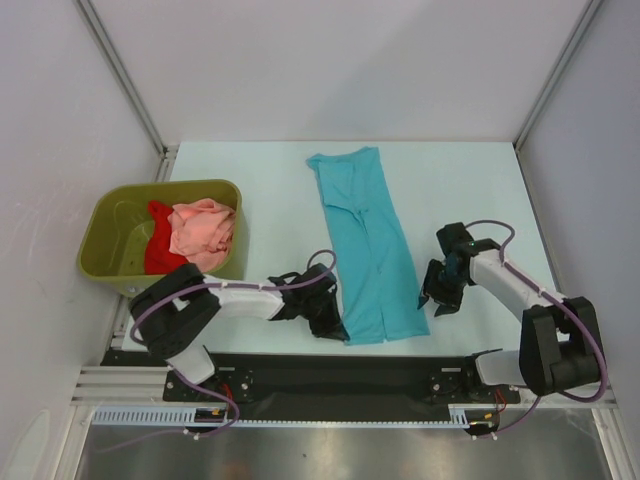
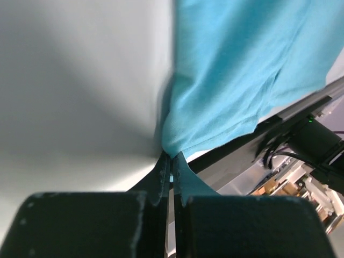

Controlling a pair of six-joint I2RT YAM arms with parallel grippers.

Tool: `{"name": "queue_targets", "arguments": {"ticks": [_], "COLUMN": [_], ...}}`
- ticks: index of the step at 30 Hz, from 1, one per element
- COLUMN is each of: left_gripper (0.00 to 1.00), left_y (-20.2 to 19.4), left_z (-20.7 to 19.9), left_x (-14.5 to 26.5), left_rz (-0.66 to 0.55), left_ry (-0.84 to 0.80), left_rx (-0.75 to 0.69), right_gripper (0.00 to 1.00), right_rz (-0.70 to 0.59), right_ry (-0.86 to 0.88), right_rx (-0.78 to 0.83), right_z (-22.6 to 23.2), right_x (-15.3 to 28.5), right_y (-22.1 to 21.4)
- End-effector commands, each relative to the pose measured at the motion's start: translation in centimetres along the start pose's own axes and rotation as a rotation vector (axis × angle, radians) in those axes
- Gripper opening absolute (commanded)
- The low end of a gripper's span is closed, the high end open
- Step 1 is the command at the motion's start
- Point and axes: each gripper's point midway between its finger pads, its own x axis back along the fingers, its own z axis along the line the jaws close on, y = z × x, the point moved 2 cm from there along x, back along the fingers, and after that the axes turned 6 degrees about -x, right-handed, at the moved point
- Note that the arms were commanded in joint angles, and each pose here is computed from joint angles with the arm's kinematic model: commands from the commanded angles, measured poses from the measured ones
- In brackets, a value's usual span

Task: Fold and stack the t-shirts
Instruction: Fold the tshirt

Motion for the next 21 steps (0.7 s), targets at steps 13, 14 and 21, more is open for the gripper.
{"name": "queue_targets", "arguments": {"ticks": [13,14,21], "left_gripper": [0.01,0.0,0.0], "left_y": [-4.3,-4.4,-3.8], "left_z": [12.5,12.5,11.7], "left_x": [4.7,4.7,4.4], "left_rz": [0.02,0.023,0.022], "left_ry": [0.257,0.253,0.233], "left_rx": [0.0,-0.003,-0.044], "right_gripper": [0.59,0.57,0.51], "right_rz": [0.123,0.138,0.109], "right_ry": [0.195,0.204,0.281], "right_rx": [0.213,0.217,0.216], "right_z": [3.4,3.3,3.5], "right_x": [-0.1,-0.3,-1.1], "right_y": [-10.0,-10.5,-11.1]}}
